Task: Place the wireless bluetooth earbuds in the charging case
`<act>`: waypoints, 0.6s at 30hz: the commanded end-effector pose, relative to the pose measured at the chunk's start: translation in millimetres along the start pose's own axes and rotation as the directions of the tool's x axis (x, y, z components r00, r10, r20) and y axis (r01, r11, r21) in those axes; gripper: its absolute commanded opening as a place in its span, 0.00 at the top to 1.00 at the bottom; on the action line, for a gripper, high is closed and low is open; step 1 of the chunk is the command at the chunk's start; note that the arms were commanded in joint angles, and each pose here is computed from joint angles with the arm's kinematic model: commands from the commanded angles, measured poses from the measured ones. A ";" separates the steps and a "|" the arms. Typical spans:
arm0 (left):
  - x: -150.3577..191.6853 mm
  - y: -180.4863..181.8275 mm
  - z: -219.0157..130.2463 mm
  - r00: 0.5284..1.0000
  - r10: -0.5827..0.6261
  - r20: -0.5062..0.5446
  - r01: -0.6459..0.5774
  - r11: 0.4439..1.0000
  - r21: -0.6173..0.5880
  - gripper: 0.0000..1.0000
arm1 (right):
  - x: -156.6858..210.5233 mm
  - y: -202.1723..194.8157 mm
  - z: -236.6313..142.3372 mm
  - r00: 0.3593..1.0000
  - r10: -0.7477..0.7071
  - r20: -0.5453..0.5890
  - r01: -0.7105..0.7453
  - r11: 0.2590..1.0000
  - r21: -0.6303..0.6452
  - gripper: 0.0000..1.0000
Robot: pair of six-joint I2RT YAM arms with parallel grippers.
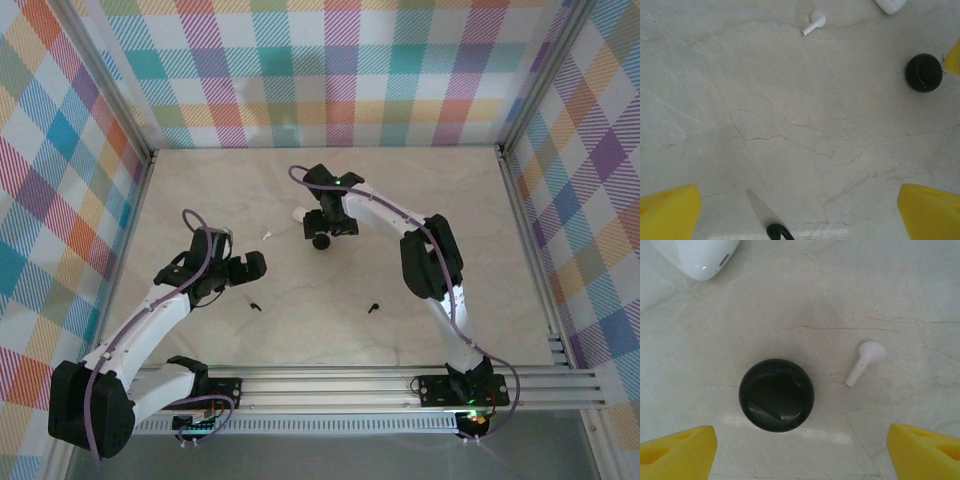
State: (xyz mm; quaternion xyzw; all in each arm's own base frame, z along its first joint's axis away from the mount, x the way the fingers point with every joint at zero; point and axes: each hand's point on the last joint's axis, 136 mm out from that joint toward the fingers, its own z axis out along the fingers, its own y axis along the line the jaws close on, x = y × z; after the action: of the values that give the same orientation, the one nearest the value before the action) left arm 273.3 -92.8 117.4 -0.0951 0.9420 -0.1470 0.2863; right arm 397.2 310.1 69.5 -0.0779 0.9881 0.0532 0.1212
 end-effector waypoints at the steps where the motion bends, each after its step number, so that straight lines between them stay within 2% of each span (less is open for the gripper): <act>1: 6.0 -2.6 0.2 1.000 0.011 -0.018 -0.011 1.000 0.012 0.00 | 11.0 -8.4 5.4 0.997 0.045 -0.060 -0.041 0.997 0.067 0.16; 6: 8.6 -7.2 6.4 0.999 0.013 -0.050 -0.012 0.999 0.032 0.01 | 9.3 -0.9 11.1 0.997 0.044 -0.061 -0.040 0.996 0.076 0.21; 18: 13.9 -9.4 9.4 0.997 0.023 -0.070 -0.019 0.999 0.051 0.04 | 5.7 23.6 25.7 0.998 0.014 -0.061 -0.010 0.997 0.079 0.25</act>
State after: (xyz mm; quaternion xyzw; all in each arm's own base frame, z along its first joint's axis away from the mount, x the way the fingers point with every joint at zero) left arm 270.9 -102.9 105.9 -0.0868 0.9485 -0.1653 0.2561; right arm 398.4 337.6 52.9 -0.0729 0.9910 0.0305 0.1082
